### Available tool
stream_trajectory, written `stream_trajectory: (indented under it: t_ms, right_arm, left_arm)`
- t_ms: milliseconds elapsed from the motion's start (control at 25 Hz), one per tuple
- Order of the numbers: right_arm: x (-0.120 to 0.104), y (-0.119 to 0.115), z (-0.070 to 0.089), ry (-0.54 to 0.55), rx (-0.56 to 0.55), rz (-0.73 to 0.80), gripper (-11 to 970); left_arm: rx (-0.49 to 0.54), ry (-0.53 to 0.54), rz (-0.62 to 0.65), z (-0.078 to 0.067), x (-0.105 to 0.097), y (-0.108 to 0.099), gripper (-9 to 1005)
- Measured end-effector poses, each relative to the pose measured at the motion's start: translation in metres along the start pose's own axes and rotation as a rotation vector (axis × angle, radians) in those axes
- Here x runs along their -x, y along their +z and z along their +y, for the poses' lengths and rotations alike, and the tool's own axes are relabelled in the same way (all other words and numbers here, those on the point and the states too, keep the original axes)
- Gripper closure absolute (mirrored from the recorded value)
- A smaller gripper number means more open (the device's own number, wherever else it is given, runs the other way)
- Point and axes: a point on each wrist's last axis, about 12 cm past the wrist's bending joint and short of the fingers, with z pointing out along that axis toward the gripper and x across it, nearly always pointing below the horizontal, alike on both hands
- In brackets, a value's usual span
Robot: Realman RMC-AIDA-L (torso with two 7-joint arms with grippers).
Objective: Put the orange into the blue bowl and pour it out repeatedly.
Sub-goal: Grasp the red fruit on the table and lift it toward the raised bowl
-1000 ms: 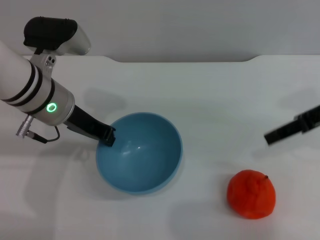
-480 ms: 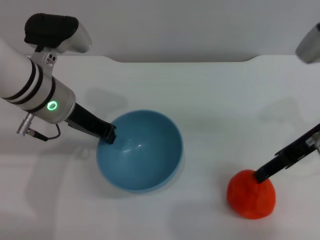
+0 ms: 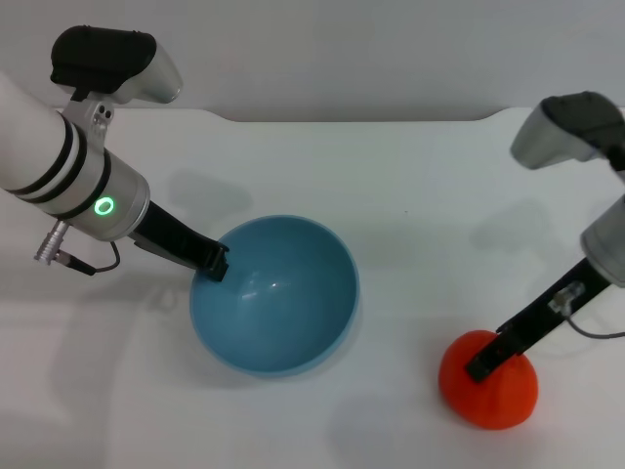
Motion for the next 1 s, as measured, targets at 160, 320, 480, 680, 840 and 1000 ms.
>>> stream_trajectory:
  t_ms: [160, 320, 480, 680, 840, 1000]
  right_arm:
    - [0.002, 0.005, 0.002, -0.023, -0.014, 0.015, 377]
    - [0.000, 0.009, 0.002, -0.046, -0.036, 0.033, 411]
    - [-0.002, 0.009, 0.001, -0.043, -0.037, 0.033, 457]
    - [-0.003, 0.006, 0.000, -0.069, -0.040, 0.015, 616]
    - [-0.005, -0.005, 0.001, -0.084, -0.040, -0.036, 717]
    - [-0.005, -0.031, 0.014, -0.150, -0.065, -0.103, 765]
  left_arm:
    - [0.000, 0.000, -0.001, 0.000, 0.000, 0.000, 998]
    - [0.000, 0.000, -0.001, 0.000, 0.000, 0.000, 997]
    - [0.000, 0.003, 0.001, -0.001, 0.001, 0.000, 997]
    - [0.000, 0.011, 0.011, -0.002, 0.000, 0.001, 997]
    - [0.006, 0.020, 0.021, -0.003, 0.000, 0.002, 998]
    - [0.008, 0.044, 0.048, -0.008, -0.001, 0.004, 998]
